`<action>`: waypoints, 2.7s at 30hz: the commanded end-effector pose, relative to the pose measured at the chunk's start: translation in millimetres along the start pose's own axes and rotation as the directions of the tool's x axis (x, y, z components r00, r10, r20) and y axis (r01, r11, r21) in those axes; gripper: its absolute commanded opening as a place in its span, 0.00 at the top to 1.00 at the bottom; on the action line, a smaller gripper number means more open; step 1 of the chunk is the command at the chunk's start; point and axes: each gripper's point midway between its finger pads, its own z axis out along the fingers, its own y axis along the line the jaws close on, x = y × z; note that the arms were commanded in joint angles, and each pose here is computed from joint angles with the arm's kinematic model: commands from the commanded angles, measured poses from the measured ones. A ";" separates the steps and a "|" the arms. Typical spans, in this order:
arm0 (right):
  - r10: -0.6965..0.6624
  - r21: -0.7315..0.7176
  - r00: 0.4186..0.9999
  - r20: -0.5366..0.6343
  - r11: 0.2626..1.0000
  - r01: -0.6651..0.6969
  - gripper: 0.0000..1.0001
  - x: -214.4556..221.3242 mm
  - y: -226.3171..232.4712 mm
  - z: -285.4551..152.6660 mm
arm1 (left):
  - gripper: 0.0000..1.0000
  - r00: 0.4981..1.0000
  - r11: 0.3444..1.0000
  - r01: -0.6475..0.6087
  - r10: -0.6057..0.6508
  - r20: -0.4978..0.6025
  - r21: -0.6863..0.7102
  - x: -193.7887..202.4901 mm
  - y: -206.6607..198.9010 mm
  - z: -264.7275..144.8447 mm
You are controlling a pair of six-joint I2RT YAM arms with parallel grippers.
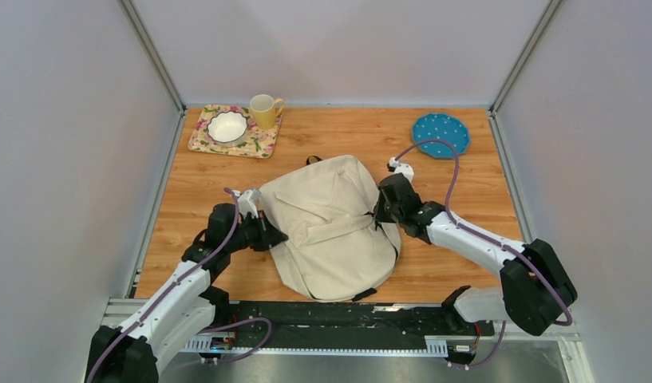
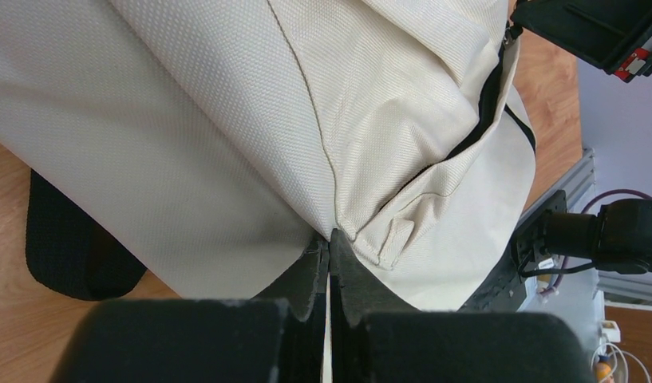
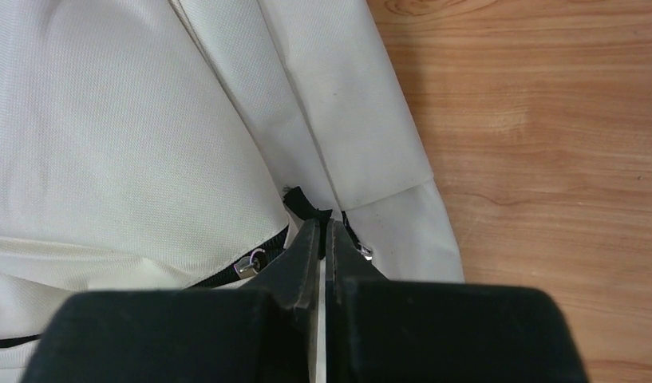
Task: Pack the student bag
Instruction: Zip the student bag at the center of the board, then adjust the student bag at the center of the board.
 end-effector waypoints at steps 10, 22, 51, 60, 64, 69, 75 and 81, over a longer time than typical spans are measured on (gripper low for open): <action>0.081 0.072 0.997 0.006 0.994 -0.081 0.33 7.1 -44.5 -29.5 | 0.35 0.996 0.995 -0.093 0.093 0.003 -0.036 -28.7 -3.5 -0.9; 0.187 -0.110 0.971 -0.148 0.973 -0.204 0.32 32.9 -43.2 -39.3 | 0.25 0.995 0.951 -0.010 0.040 0.090 -0.308 -12.7 45.7 -33.2; 0.340 -0.301 0.904 -0.261 0.861 -0.411 0.48 71.7 -2.4 -64.3 | 0.23 0.982 0.994 -0.100 0.104 -0.155 0.032 -71.4 -23.6 75.5; 0.283 -0.028 0.958 -0.035 0.958 -0.284 0.33 27.1 -53.2 -75.9 | 0.22 0.986 0.935 -0.158 0.136 -0.092 -0.318 -54.6 39.6 23.9; 0.292 0.011 0.956 -0.035 0.956 -0.292 0.32 37.2 -63.6 -72.3 | 0.22 0.990 0.940 -0.143 0.135 -0.048 -0.311 -36.5 42.9 6.0; 0.313 -0.012 0.947 -0.072 0.949 -0.314 0.32 53.6 -62.0 -63.3 | 0.22 0.993 0.956 -0.118 0.121 -0.004 -0.268 -17.3 41.2 -5.6; 0.316 -0.094 0.940 -0.128 0.940 -0.328 0.32 55.3 -41.3 -50.7 | 0.20 0.996 0.990 -0.075 0.080 0.034 -0.116 -6.2 24.8 7.4; 0.263 -0.093 0.949 -0.171 0.955 -0.282 0.35 39.0 -27.9 -28.7 | 0.20 0.999 0.999 -0.003 0.006 -0.053 0.052 10.6 1.8 25.6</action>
